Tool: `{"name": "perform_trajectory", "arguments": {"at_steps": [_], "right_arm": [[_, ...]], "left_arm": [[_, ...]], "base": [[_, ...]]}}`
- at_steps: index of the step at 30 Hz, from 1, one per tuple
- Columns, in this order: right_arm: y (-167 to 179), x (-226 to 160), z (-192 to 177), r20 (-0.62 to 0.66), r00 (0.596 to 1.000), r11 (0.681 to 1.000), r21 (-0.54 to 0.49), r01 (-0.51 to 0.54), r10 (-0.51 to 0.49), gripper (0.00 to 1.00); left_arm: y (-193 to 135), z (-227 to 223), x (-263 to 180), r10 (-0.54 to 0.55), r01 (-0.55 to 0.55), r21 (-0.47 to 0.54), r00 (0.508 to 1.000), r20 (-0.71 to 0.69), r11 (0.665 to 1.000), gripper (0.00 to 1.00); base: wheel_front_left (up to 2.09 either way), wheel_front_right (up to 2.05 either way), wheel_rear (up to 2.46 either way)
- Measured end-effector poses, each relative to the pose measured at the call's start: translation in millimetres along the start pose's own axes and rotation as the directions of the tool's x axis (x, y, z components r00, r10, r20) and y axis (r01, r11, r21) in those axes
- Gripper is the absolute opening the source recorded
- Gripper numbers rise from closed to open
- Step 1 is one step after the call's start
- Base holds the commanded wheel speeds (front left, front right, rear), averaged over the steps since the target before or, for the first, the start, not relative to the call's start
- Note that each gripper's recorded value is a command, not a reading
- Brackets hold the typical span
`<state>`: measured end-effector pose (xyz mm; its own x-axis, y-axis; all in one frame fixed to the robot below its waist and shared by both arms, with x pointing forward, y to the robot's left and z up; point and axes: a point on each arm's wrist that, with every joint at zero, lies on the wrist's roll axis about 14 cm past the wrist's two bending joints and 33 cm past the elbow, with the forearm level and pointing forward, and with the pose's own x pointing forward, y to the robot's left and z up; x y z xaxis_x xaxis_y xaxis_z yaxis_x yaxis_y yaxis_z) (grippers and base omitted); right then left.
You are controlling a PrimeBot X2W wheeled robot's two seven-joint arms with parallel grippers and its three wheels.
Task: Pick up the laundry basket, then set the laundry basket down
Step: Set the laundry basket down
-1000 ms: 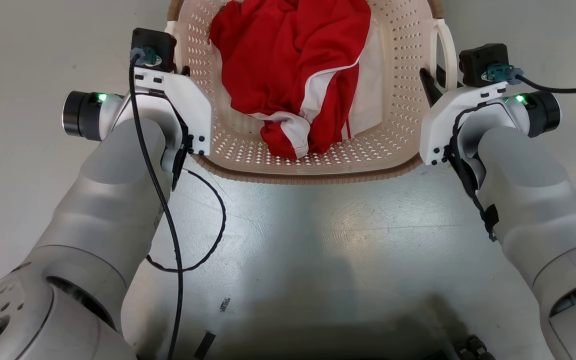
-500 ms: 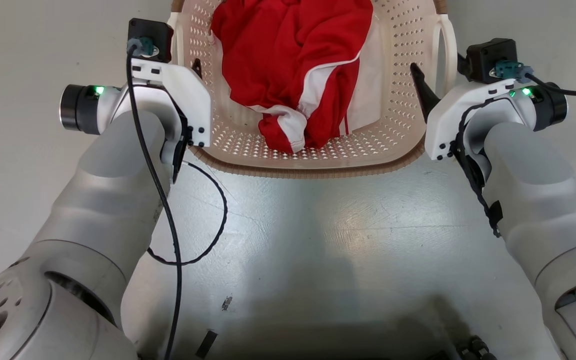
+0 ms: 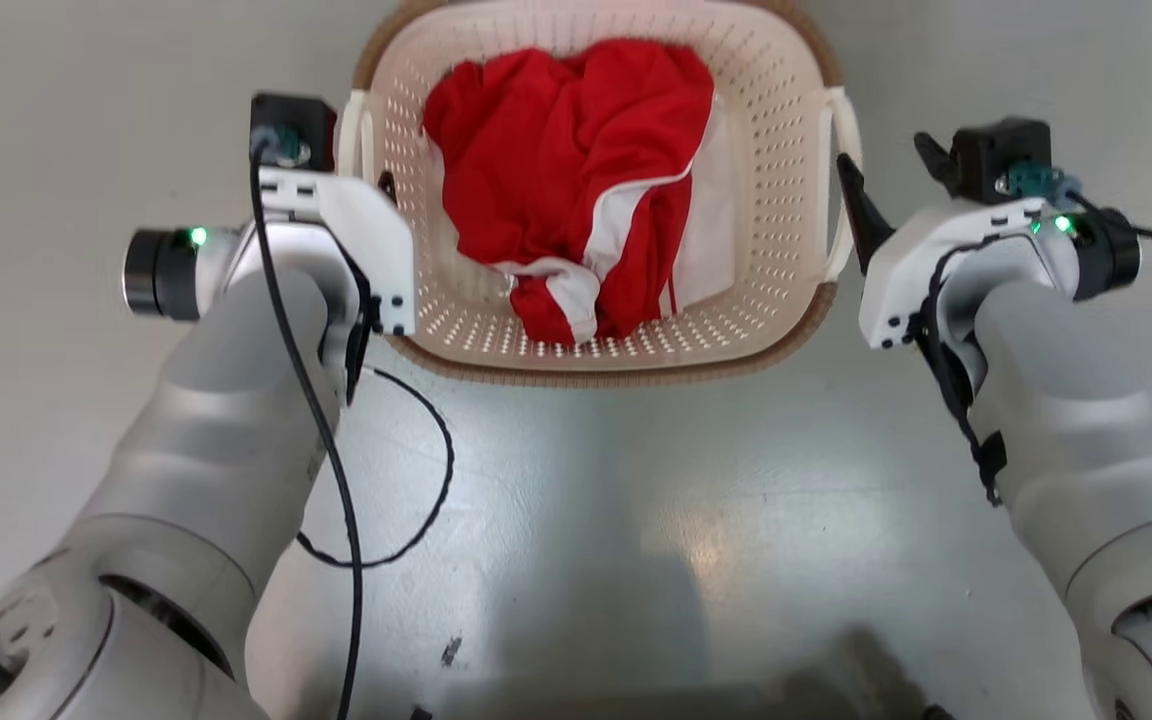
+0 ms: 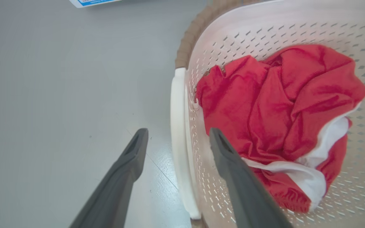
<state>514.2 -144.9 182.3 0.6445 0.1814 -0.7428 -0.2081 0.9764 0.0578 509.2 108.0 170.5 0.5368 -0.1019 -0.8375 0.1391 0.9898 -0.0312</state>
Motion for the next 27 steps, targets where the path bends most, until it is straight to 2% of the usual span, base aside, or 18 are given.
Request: {"name": "perform_trajectory", "arguments": {"at_steps": [14, 22, 27], "right_arm": [[-2.0, -58.2, 48.1, 0.133, 0.991, 0.999, -0.015, 0.036, -0.034, 1.00], [0.0, -104.8, 88.1, 0.255, 0.966, 0.998, -0.033, 0.060, -0.050, 1.00], [1.0, -124.8, 98.5, 0.305, 0.950, 0.997, -0.031, 0.072, -0.059, 1.00]], "left_arm": [[3.8, 26.9, -63.5, 0.032, -0.023, -0.064, 0.990, 0.138, 0.998, 1.00], [7.2, 52.1, -116.3, 0.043, -0.020, -0.086, 0.963, 0.267, 0.996, 1.00], [8.9, 54.0, -137.9, 0.045, -0.007, -0.122, 0.949, 0.312, 0.992, 1.00]], "base": [[0.00, 0.00, 0.00], [0.00, 0.00, 0.00], [0.00, 0.00, 0.00]]}}
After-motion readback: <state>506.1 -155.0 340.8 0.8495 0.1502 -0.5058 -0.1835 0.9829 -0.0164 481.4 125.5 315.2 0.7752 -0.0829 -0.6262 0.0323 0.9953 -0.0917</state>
